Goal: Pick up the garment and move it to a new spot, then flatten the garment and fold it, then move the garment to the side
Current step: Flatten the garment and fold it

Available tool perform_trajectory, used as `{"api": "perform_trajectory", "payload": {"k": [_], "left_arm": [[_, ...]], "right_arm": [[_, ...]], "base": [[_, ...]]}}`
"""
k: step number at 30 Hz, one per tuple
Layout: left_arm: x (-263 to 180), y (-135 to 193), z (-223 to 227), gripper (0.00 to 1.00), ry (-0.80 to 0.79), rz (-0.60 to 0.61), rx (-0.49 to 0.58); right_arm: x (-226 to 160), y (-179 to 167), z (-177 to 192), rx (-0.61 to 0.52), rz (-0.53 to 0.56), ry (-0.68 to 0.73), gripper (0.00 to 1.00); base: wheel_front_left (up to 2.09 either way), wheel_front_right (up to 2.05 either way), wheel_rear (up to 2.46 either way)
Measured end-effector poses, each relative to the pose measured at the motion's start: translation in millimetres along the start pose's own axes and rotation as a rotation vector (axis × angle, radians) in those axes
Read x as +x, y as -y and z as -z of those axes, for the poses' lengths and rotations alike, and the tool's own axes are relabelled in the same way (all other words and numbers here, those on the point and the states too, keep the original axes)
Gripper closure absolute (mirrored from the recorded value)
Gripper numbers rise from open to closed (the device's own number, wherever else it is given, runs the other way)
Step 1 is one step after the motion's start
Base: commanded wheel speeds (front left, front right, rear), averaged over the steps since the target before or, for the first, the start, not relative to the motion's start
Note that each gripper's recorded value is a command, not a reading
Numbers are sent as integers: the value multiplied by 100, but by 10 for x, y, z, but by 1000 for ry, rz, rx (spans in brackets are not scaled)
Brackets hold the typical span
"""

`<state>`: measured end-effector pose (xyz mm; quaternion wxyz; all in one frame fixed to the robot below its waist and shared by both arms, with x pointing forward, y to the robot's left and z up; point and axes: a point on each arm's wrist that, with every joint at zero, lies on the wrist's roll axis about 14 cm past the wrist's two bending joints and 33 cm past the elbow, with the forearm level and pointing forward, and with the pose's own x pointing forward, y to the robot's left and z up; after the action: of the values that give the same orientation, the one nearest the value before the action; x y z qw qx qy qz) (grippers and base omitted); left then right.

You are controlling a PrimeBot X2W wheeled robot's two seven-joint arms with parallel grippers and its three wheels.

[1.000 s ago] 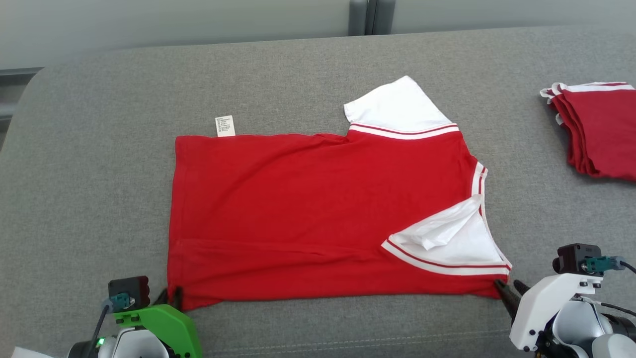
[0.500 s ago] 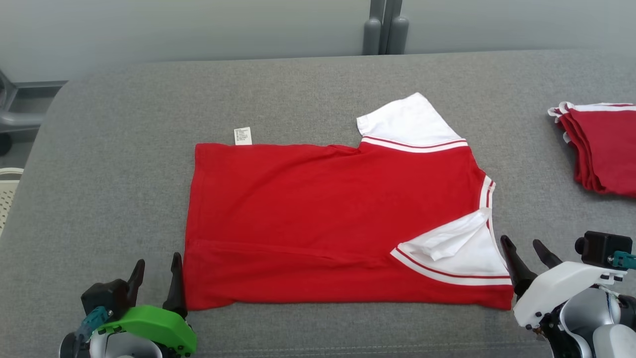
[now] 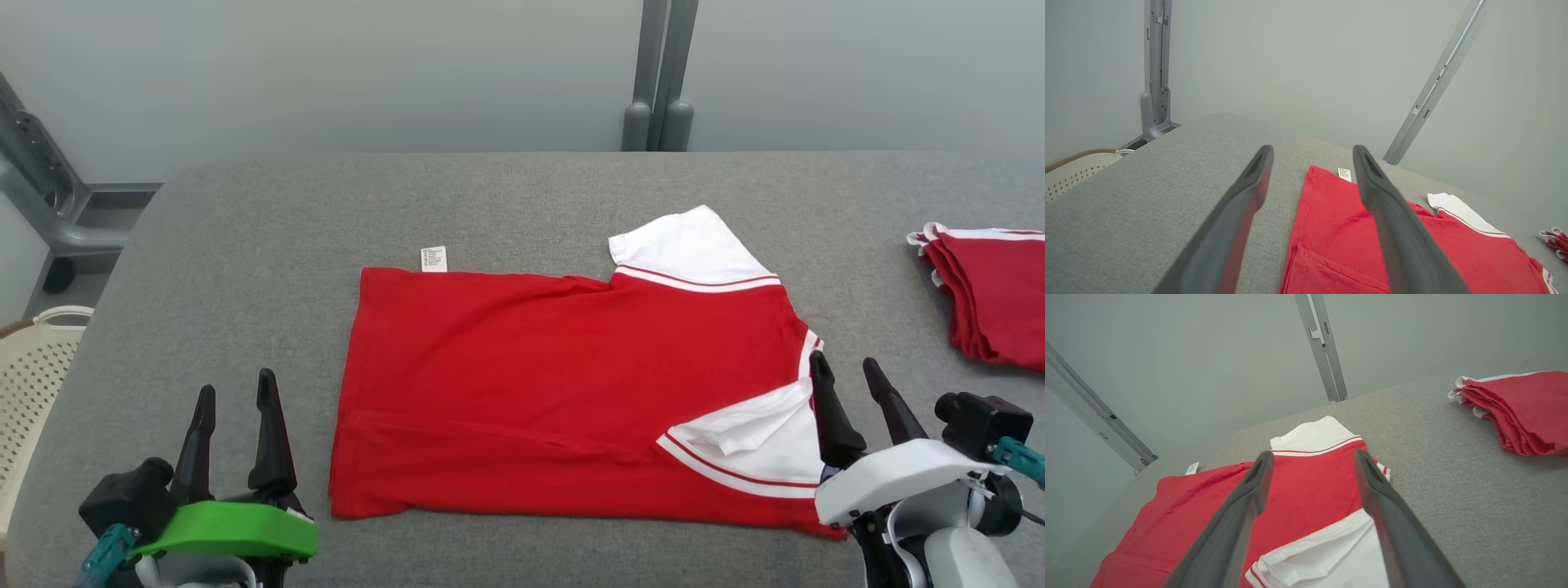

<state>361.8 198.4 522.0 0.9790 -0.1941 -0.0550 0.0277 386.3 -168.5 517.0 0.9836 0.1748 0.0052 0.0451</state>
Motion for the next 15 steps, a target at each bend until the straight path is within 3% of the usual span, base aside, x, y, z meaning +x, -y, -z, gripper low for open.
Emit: {"api": "perform_trajectory", "payload": {"k": [7,15], "left_arm": [[-191,-58,118,0,-36,23,41],[-353,-102,236,0,-78,34,81]], "right_arm": [[10,-158,-48,-49,-46,81,0],[-49,-85,-12,-100,-29,108,0]], "base": [[0,0,0],[0,0,0]]}}
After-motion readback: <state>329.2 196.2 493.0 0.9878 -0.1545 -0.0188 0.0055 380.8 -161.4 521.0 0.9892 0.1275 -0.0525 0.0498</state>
